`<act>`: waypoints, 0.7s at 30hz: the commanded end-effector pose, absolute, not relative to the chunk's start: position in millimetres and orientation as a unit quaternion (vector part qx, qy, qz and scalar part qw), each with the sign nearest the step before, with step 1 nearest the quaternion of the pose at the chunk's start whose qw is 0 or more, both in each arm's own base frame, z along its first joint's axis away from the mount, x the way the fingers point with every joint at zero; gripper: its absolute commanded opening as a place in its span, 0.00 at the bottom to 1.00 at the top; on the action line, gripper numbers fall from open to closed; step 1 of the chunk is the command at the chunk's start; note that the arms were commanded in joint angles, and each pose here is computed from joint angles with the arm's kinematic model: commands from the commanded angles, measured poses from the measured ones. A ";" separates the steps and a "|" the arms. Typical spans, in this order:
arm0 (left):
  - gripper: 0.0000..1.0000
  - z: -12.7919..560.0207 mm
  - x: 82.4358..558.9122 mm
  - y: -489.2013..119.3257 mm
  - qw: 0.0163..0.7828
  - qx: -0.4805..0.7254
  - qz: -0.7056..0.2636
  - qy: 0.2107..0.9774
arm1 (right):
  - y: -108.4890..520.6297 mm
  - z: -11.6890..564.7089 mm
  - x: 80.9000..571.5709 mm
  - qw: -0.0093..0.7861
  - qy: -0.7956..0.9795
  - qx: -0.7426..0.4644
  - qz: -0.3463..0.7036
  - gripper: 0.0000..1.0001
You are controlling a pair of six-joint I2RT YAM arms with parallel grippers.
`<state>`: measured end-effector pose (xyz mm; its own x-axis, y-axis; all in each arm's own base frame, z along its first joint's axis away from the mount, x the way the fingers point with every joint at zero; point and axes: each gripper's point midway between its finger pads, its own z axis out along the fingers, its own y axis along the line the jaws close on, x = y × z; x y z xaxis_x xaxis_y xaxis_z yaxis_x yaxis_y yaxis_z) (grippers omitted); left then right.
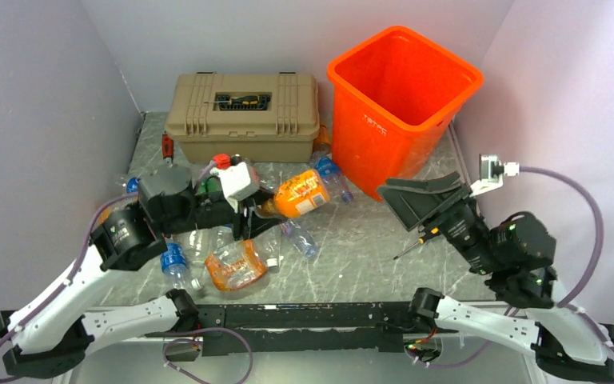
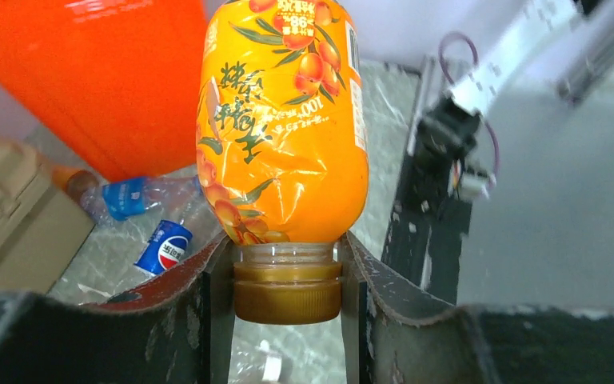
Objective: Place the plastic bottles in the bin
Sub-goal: Place the plastic bottle in the trash bin.
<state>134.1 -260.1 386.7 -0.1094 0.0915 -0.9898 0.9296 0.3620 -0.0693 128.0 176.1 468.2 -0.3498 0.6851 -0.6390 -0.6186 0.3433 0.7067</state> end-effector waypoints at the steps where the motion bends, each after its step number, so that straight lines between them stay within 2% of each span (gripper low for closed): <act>1: 0.00 313.1 93.7 -251.9 0.354 0.625 -0.344 0.605 | 203.4 375.8 141.7 0.490 0.765 -0.046 0.415 1.00; 6: 0.00 277.2 110.1 -252.2 0.323 0.697 -0.280 0.576 | 225.4 373.2 153.8 0.485 0.772 -0.049 0.408 1.00; 15: 0.00 283.9 123.3 -262.1 0.433 0.716 -0.250 0.487 | 236.8 329.2 160.0 0.432 0.837 -0.076 0.327 1.00; 21: 0.00 267.1 128.0 -267.7 0.403 0.733 -0.244 0.491 | 250.5 298.5 167.5 0.415 0.854 -0.084 0.302 1.00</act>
<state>121.6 -252.3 266.8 0.3340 0.5529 -0.7634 0.9403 -0.1393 0.3105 166.0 246.7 307.1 -0.6386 0.1350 -0.7576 -0.3852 0.7962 0.4666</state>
